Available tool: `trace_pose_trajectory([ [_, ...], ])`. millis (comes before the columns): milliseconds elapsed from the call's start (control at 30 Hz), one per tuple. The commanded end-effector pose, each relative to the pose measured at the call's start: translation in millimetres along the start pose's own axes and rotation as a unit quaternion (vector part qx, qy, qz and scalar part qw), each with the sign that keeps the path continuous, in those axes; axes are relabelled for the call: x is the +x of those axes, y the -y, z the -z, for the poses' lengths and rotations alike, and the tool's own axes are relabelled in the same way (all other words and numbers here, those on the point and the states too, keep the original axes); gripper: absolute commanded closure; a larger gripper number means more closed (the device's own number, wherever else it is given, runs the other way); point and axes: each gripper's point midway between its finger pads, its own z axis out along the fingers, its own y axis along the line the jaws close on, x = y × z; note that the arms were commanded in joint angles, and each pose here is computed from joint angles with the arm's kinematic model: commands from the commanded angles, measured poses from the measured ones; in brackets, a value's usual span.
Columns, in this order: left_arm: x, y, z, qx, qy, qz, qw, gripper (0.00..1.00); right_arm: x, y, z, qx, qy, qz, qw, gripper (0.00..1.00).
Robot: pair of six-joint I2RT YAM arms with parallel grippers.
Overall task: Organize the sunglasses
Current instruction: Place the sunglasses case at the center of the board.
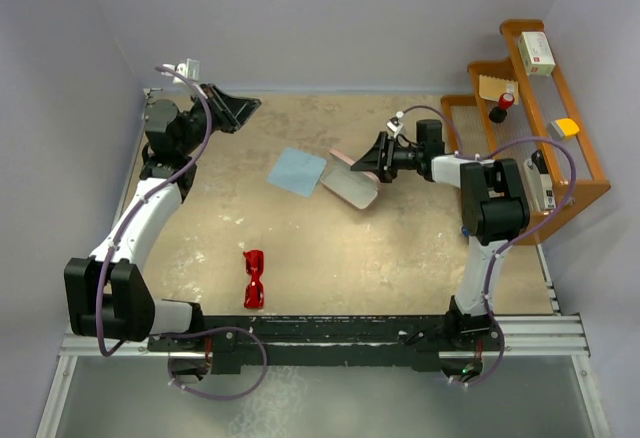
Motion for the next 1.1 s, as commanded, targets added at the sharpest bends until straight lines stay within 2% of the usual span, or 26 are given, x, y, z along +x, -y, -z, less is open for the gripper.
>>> trace_pose_trajectory([
  [0,-17,17,2,0.040,0.026,-0.008,0.999,0.87,-12,3,-2,0.001,0.008,0.027,1.000,1.00],
  [267,-15,16,4,0.042,0.022,-0.008,0.999,0.87,-14,29,4,0.022,0.010,0.007,1.000,1.00],
  [367,-15,16,5,0.044,0.022,-0.007,0.999,0.87,-9,37,5,0.042,0.007,0.005,0.999,0.75],
  [600,-12,18,5,0.055,0.023,0.003,0.998,0.87,-9,36,9,0.058,0.016,0.014,0.998,0.39],
  [667,-12,18,4,0.056,0.025,0.005,0.998,0.87,-10,36,11,0.066,0.021,0.016,0.998,0.26],
  [867,-11,19,5,0.061,0.025,0.009,0.998,0.87,-17,34,15,0.087,0.037,0.028,0.995,0.19],
  [1067,-11,20,4,0.064,0.023,0.010,0.998,0.87,-29,36,22,0.125,0.060,0.044,0.989,0.17],
])
